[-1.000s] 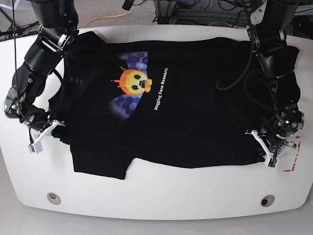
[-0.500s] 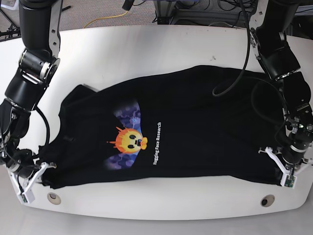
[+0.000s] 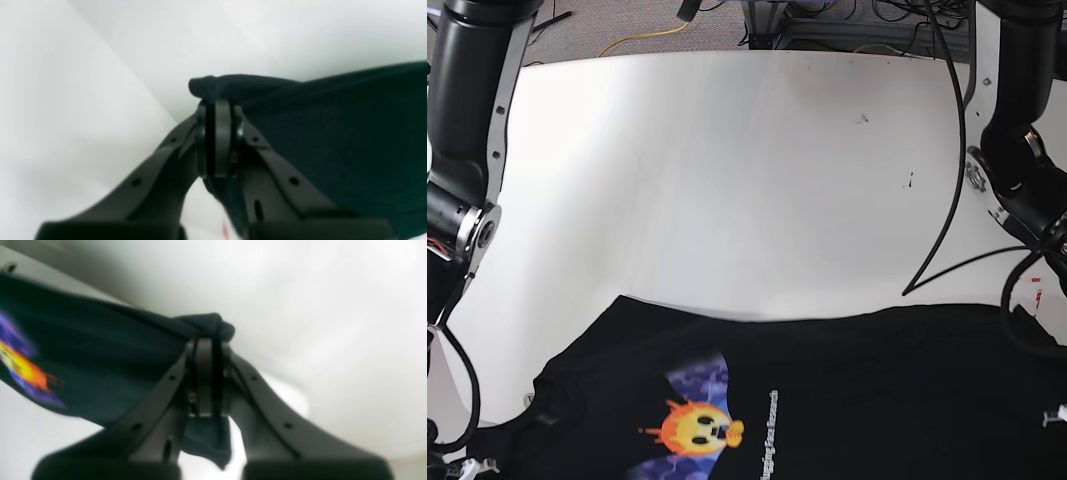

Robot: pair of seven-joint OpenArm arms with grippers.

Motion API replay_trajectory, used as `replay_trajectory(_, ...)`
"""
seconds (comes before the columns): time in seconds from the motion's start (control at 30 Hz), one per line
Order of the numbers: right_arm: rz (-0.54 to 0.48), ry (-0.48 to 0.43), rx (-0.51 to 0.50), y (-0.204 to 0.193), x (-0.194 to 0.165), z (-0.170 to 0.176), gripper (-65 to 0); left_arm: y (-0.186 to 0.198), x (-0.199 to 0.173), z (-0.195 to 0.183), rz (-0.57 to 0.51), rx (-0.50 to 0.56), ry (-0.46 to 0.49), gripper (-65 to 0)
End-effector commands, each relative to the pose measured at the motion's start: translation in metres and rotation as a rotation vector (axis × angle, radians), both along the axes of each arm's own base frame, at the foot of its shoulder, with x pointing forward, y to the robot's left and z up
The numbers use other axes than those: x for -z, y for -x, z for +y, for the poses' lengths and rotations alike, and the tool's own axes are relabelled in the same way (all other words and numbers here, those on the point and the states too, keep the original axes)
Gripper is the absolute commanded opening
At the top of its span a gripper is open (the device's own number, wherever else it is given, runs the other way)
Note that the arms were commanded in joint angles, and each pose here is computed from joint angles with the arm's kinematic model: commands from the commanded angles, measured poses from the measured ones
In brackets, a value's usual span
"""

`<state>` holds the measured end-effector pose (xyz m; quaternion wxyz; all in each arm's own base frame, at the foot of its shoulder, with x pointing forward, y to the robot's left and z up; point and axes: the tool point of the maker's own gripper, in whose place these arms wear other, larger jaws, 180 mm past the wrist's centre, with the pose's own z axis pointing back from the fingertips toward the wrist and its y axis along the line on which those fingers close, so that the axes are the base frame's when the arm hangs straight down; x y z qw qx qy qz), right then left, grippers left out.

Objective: Fold the T-shirt properly
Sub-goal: 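Lift the shirt by both grippers and swing it over into a strip, then drag the held edge away from the hem with both grippers, spreading the shirt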

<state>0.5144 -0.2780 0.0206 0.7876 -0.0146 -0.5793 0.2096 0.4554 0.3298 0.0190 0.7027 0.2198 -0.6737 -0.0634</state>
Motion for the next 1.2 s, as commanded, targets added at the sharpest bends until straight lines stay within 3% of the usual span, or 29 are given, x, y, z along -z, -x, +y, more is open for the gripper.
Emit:
replay_trajectory(0.0,-0.092,0.016,0.025,0.007,-0.045,-0.008,-65.0,0.009,-0.041,0.006,-0.103,-0.024,-0.018,-65.0)
replay_trajectory(0.17,-0.055,0.042,0.056,0.013,-0.043,-0.019,-65.0,0.012,-0.060,0.007,-0.144,-0.025,-0.018,-65.0)
replay_trajectory(0.37,-0.039,0.038,0.073,0.019,-0.040,-0.032,-65.0,0.007,-0.028,0.005,-0.073,-0.021,-0.018,-65.0)
replay_trajectory(0.63,0.123,-0.045,0.001,0.035,0.051,-0.041,-65.0,0.013,0.044,-0.001,0.074,-0.018,-0.042,-65.0)
replay_trajectory(0.7,0.147,-0.101,-0.013,0.041,0.071,-0.044,-65.0,0.018,0.060,-0.003,0.105,-0.018,-0.054,-65.0)
replay_trajectory(0.97,0.322,-0.261,0.016,0.080,0.176,-0.059,-65.0,0.042,0.133,-0.027,0.265,0.055,-0.111,-65.0)
replay_trajectory(1.17,0.417,-0.347,0.039,0.114,0.231,-0.065,-65.0,0.065,0.181,-0.030,0.382,0.067,-0.126,-65.0)
